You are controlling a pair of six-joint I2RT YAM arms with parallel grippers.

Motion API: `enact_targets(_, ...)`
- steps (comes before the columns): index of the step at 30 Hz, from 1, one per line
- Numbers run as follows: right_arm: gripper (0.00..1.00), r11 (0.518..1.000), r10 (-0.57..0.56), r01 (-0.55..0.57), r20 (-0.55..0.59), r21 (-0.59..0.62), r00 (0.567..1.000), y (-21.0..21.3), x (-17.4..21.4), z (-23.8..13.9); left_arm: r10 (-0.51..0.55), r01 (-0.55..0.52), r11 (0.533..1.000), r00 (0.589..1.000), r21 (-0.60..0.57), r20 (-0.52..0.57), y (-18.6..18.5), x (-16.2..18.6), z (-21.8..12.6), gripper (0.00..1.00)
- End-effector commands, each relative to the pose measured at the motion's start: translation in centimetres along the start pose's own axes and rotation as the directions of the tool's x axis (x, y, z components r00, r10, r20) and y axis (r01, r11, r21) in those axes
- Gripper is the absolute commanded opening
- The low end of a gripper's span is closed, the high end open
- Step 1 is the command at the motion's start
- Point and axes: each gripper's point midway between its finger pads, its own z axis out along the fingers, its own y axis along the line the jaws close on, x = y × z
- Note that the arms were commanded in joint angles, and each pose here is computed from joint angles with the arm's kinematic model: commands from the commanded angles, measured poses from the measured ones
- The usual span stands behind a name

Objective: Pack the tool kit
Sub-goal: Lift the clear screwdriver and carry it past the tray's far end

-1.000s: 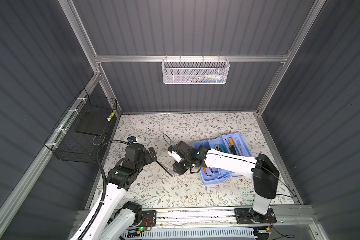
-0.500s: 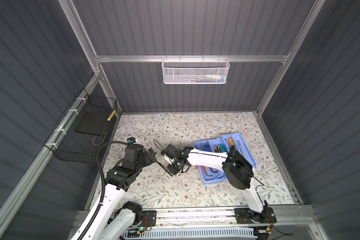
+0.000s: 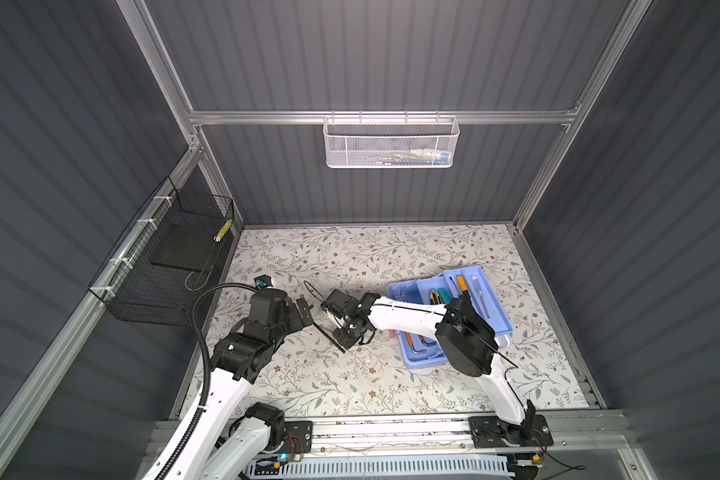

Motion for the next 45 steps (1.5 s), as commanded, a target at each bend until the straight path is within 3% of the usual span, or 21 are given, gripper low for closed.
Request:
enact_targets(1, 0.26, 1.000, 0.006, -0.006, -0.068, 0.006, 0.998, -0.7, 1.5, 1.1, 0.013, -0.013, 1.000, 1.000, 0.008, -0.010, -0.1, 0.5, 0.1, 0.99)
enact_targets(8, 0.10, 0.998, 0.059, -0.060, -0.027, -0.030, 0.998, -0.8, 0.9, -1.1, 0.022, -0.022, 1.000, 1.000, 0.010, -0.005, -0.3, -0.1, -0.2, 0.99)
enact_targets(14, 0.00, 0.986, 0.139, -0.131, 0.071, -0.102, 0.988, -1.6, -1.1, -5.9, 0.027, -0.026, 0.998, 0.999, 0.065, -0.024, -1.7, -0.5, 0.1, 0.99)
enact_targets(18, 0.00, 0.979, 0.145, -0.128, 0.103, -0.157, 0.984, -2.3, -1.2, -9.3, 0.037, -0.035, 0.996, 0.999, 0.086, -0.023, -2.0, 0.0, 0.6, 1.00)
enact_targets(22, 0.00, 0.978, 0.185, -0.169, 0.137, -0.122, 0.973, -4.9, -0.1, -12.4, 0.044, -0.042, 0.995, 0.999, 0.092, -0.025, -2.3, -0.1, 1.1, 0.99)
enact_targets(29, 0.00, 0.946, 0.321, -0.304, 0.216, -0.109, 0.922, -11.1, 3.0, -17.5, 0.040, -0.034, 0.989, 0.998, 0.143, -0.039, -3.8, -0.5, 2.2, 1.00)
enact_targets(33, 0.00, 0.927, 0.374, -0.366, 0.236, -0.079, 0.897, -15.0, 5.8, -19.9, -0.020, 0.026, 0.984, 0.999, 0.177, -0.036, -3.8, 0.9, 3.1, 1.00)
enact_targets(36, 0.00, 0.891, 0.449, -0.451, 0.264, -0.055, 0.854, -18.2, 8.1, -21.7, -0.066, 0.073, 0.975, 0.997, 0.209, -0.039, -3.9, 1.8, 3.3, 0.99)
enact_targets(40, 0.00, 0.822, 0.555, -0.566, 0.301, -0.057, 0.775, -21.5, 10.8, -23.9, -0.047, 0.056, 0.978, 0.998, 0.203, -0.046, -3.9, 2.0, 3.1, 1.00)
enact_targets(45, 0.00, 0.749, 0.631, -0.661, 0.262, 0.041, 0.730, -24.5, 15.1, -25.4, -0.009, 0.019, 0.982, 0.999, 0.189, -0.053, -4.0, 1.8, 3.6, 0.99)
